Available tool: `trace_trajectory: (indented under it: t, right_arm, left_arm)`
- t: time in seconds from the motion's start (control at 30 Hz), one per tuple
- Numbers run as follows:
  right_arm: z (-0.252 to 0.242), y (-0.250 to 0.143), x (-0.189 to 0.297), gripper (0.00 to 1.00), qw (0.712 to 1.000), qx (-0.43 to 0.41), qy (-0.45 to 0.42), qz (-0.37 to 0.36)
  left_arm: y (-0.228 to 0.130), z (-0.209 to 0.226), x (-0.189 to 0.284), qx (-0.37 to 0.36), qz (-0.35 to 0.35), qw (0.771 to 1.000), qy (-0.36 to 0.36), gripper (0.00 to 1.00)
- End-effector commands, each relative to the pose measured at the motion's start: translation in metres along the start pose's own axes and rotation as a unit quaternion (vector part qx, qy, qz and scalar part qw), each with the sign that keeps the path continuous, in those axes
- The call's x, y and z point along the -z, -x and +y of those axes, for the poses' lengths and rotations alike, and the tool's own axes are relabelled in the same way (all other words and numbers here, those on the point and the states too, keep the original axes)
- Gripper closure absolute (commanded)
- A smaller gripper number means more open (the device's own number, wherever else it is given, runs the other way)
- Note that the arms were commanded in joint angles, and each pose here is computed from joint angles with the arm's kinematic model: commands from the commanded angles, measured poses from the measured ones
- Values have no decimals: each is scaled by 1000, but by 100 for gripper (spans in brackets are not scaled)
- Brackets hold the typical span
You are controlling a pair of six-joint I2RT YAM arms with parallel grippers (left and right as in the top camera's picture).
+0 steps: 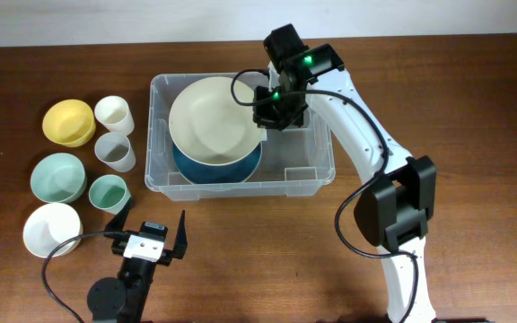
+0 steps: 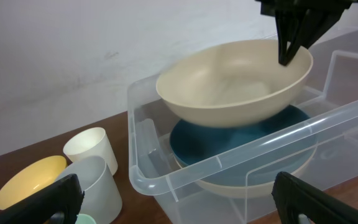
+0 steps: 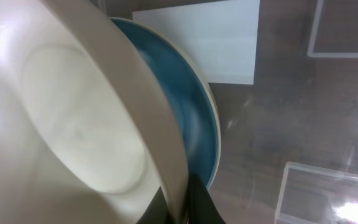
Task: Pack container
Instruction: 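Lift the cream bowl with the right gripper and carry it over the bin, then lower the cream bowl onto the blue bowl and open the right gripper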
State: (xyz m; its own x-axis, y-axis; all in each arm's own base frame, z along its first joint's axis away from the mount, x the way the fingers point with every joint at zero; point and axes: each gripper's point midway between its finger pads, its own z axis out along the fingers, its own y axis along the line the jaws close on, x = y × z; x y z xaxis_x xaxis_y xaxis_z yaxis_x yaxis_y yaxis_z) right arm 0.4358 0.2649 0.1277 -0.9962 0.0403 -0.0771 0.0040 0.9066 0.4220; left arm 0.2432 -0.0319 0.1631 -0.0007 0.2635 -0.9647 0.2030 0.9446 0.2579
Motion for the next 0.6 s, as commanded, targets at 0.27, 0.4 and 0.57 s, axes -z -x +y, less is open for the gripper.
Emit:
trace_trajectory:
  t: [0.27, 0.4, 0.57]
  right_arm:
    - [12, -13, -22, 96, 998, -11, 42, 49]
    - [8, -18, -30, 96, 997, -17, 38, 62]
    - [1, -22, -39, 96, 996, -23, 32, 74]
  left_arm:
    - [-2, 1, 0, -6, 3, 1000, 4, 1]
    - [-2, 1, 0, -6, 3, 1000, 4, 1]
    - [-2, 1, 0, -6, 3, 1000, 4, 1]
